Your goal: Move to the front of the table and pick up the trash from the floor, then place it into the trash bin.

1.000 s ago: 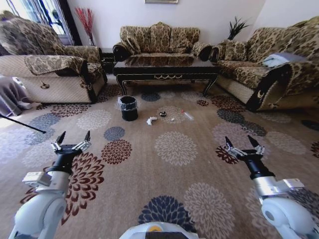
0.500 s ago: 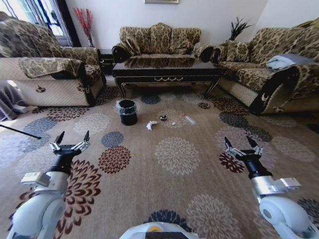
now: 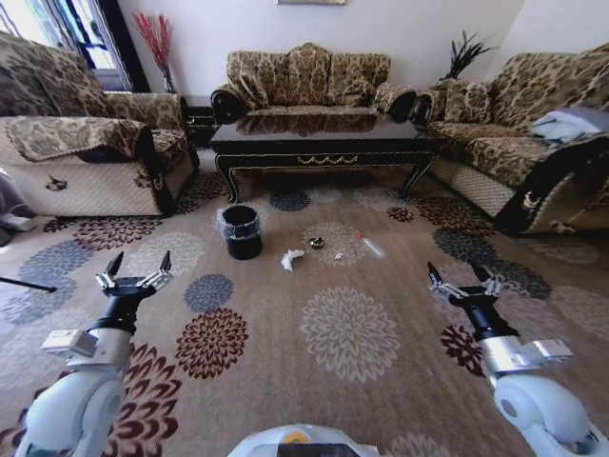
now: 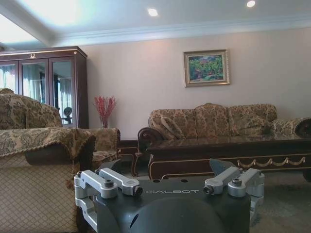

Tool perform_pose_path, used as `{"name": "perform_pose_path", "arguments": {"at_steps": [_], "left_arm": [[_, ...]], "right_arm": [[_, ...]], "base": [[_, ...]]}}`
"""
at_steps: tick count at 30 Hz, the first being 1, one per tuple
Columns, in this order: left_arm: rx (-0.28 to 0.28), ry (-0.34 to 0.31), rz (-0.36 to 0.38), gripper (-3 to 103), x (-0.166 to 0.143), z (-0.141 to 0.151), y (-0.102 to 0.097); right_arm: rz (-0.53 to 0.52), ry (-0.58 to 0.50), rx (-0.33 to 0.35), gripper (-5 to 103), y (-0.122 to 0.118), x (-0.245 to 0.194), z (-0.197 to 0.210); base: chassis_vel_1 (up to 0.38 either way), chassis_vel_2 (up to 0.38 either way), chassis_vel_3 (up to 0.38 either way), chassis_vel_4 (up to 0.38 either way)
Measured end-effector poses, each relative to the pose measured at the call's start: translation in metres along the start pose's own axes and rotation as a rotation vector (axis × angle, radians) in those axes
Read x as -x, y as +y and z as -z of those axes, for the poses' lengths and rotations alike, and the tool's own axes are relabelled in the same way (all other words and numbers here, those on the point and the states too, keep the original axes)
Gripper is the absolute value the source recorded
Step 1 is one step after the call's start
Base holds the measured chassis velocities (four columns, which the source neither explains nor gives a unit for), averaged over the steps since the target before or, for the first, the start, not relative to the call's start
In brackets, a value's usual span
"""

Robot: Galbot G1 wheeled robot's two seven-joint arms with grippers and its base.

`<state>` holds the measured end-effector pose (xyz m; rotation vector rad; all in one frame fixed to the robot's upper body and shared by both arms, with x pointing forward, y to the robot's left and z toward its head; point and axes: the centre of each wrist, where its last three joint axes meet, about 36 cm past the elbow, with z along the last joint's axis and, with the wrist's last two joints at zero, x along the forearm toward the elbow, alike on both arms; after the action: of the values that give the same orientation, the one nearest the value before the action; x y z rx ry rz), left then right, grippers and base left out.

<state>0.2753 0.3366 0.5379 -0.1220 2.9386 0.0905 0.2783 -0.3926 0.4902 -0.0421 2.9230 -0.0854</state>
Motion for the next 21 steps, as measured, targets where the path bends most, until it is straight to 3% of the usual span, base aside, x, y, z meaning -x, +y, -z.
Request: {"name": "perform_pose_path", "arguments": {"at_steps": [21], "left_arm": [[0.004, -0.011, -0.003, 100, -0.0015, 0.0015, 0.0007]], "right_arm": [[0.003, 0.000, -0.006, 100, 0.0020, -0.0041, 0.0022]], "base": [[-0.189, 0.191, 0.191, -0.201]]}}
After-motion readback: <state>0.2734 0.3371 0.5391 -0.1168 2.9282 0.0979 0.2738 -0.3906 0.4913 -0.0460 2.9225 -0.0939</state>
